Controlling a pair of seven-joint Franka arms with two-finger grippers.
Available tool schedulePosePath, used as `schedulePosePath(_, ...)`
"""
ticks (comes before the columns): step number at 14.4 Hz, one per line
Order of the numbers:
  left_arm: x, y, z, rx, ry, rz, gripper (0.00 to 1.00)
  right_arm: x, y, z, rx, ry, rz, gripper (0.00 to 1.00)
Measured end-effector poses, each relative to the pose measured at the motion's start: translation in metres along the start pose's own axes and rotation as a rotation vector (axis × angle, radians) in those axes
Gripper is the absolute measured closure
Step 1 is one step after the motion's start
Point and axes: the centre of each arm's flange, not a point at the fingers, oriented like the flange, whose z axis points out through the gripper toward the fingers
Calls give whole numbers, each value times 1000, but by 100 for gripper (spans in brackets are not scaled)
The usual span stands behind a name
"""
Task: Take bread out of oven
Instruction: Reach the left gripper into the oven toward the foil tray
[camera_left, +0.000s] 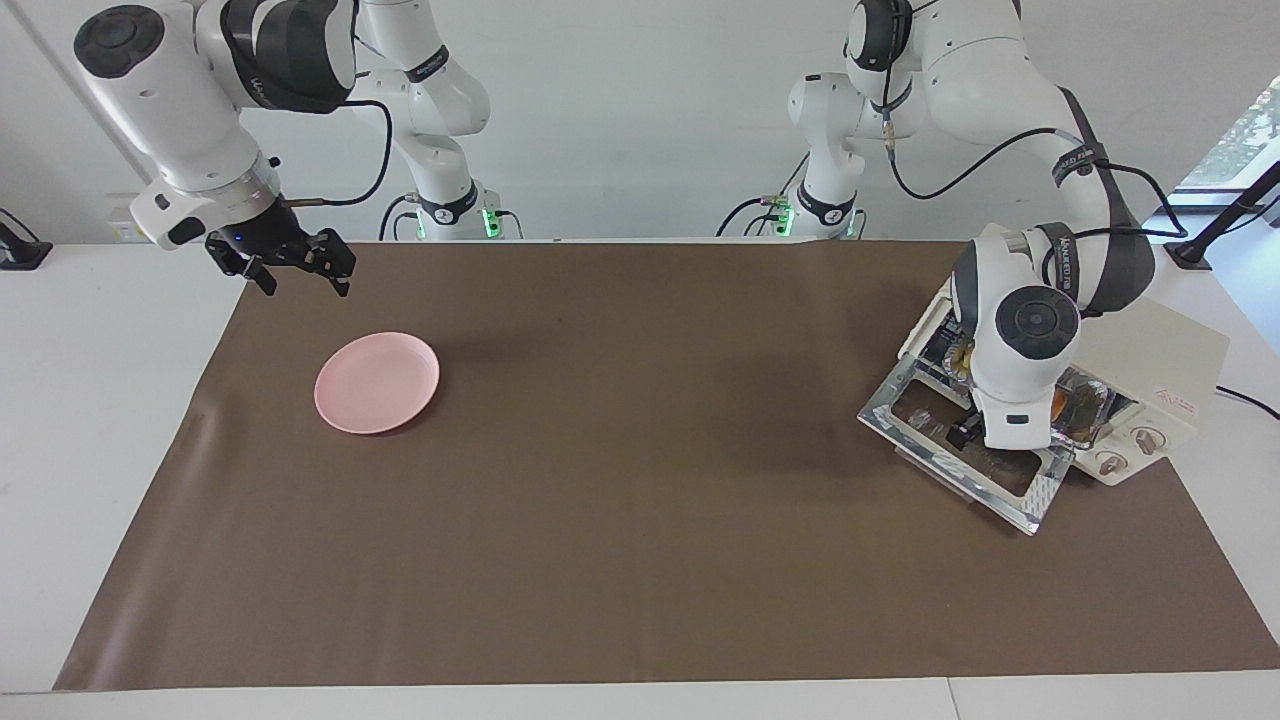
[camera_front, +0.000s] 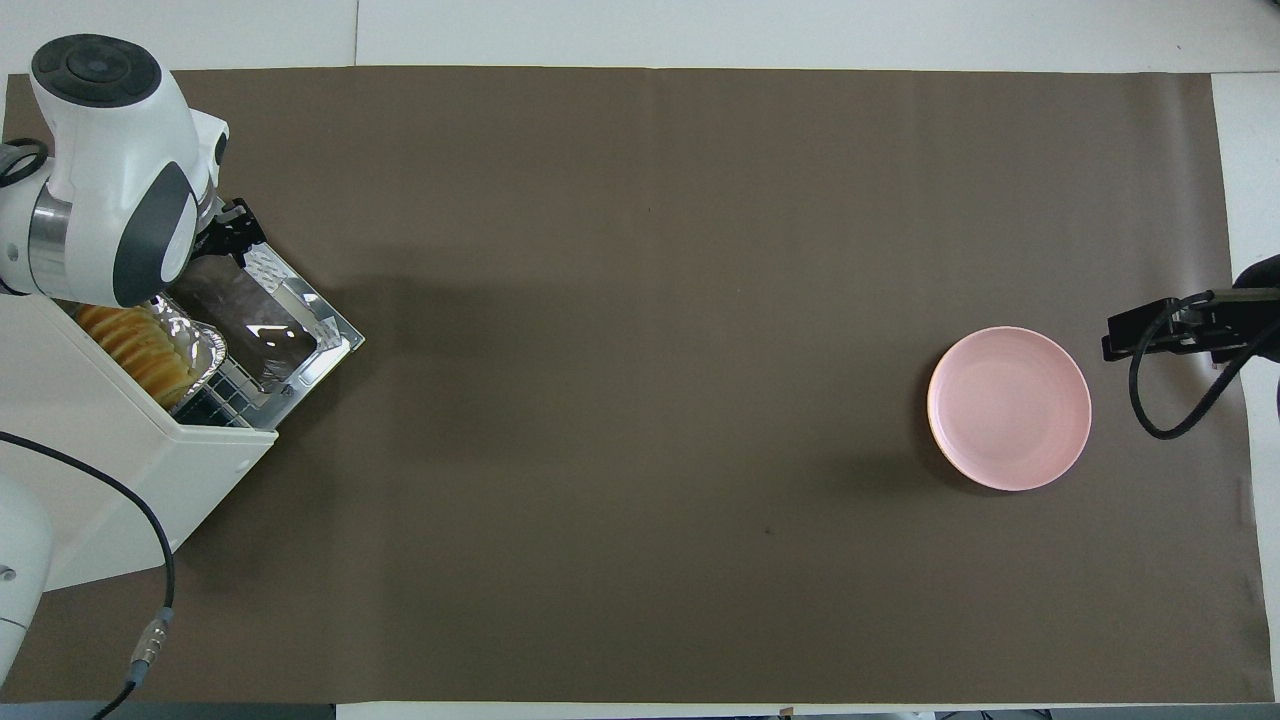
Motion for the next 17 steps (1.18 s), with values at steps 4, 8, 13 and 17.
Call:
schedulePosePath(4, 1, -3, 4, 7, -3, -4, 0, -4, 0, 5, -1, -4, 0, 0)
schedulePosePath(8, -1, -4, 13, 17, -17, -3, 0, -5, 0, 4, -1, 2, 0, 0)
schedulePosePath(13, 0, -5, 19, 16, -18, -18, 0, -5, 0, 4, -1, 6, 0, 0)
schedulePosePath(17, 3, -6, 27, 0, -5, -49, 0, -5, 0, 4, -1, 6, 0, 0)
